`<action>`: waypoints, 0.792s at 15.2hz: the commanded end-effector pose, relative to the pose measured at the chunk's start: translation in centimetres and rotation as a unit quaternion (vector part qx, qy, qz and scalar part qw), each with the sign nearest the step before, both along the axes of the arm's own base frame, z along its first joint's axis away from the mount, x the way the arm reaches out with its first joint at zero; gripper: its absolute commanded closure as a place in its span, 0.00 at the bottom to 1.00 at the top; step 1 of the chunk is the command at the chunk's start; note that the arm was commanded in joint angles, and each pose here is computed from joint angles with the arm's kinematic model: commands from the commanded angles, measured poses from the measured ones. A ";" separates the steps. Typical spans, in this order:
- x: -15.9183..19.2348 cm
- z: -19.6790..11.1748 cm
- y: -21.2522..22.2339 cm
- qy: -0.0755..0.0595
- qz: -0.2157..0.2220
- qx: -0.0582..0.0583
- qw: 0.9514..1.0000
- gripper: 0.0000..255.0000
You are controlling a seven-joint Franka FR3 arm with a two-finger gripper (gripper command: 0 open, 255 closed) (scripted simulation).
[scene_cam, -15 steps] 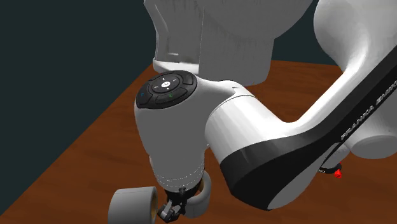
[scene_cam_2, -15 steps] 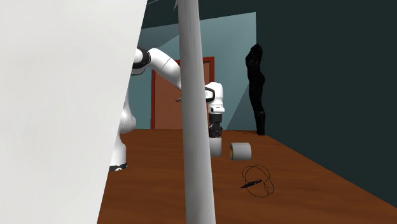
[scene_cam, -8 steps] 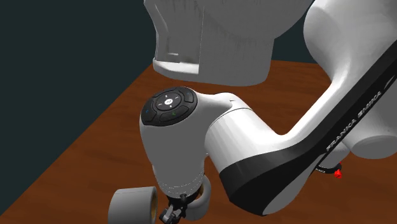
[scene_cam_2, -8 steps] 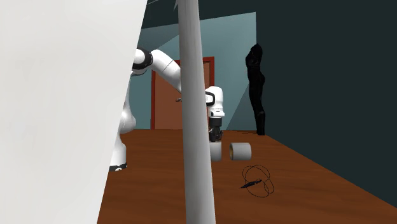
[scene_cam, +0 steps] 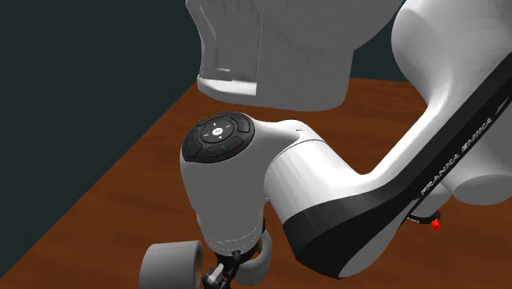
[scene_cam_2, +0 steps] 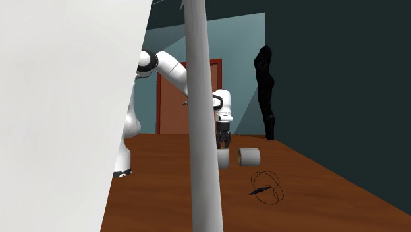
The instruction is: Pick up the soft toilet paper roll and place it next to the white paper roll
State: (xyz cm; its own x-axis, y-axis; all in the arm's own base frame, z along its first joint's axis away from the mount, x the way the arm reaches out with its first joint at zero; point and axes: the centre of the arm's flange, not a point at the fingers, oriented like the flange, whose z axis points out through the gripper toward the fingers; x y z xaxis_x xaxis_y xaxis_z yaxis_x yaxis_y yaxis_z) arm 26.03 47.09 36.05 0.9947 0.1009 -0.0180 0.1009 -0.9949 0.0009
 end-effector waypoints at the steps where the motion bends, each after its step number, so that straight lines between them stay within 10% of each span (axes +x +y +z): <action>1: 0.0 0.0 0.0 0.000 0.000 0.000 1.000 0.00; 12: 0.1 5.0 0.0 0.000 0.000 0.000 1.000 0.00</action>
